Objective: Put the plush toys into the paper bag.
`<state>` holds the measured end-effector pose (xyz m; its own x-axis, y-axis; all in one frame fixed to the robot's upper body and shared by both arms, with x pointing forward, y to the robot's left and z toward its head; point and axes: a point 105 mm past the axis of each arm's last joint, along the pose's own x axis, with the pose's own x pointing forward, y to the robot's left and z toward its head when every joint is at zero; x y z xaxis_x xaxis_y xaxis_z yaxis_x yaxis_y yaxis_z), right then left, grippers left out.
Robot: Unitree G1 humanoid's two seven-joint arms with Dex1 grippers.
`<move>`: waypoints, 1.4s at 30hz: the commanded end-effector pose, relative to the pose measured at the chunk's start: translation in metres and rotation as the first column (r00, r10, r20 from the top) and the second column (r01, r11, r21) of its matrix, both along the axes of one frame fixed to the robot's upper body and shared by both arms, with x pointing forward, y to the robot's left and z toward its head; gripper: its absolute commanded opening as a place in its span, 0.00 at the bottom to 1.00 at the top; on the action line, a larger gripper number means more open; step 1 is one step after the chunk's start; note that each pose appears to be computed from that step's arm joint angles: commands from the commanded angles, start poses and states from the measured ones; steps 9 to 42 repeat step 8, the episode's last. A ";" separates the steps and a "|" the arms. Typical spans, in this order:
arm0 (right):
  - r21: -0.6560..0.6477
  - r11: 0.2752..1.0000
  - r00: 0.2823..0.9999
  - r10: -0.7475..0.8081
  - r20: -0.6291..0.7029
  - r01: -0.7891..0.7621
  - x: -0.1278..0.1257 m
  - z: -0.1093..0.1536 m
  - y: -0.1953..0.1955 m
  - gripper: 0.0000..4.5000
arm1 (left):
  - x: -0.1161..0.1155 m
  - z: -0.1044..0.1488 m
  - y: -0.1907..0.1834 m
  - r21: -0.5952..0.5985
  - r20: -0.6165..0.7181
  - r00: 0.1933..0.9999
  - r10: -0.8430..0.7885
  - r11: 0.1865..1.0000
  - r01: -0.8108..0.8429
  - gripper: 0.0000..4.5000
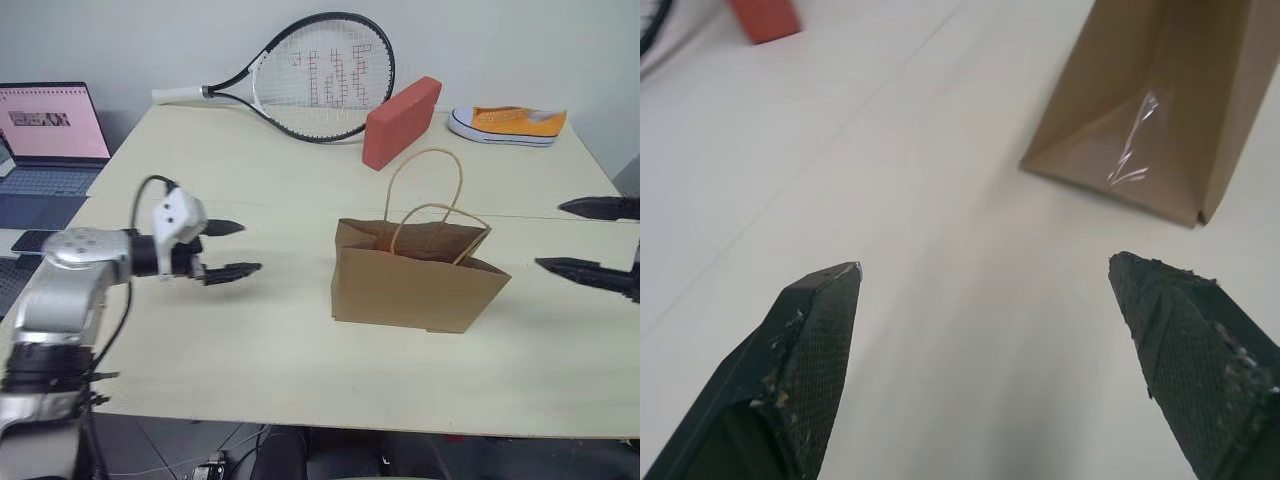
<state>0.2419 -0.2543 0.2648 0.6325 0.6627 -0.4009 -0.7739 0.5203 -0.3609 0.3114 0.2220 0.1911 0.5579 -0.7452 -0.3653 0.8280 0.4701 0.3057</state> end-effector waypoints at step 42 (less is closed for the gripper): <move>-0.067 0.993 0.994 0.092 -0.055 -0.096 -0.002 0.013 -0.013 1.00 | -0.026 0.035 0.012 -0.053 0.050 0.998 0.041 0.998 -0.039 0.94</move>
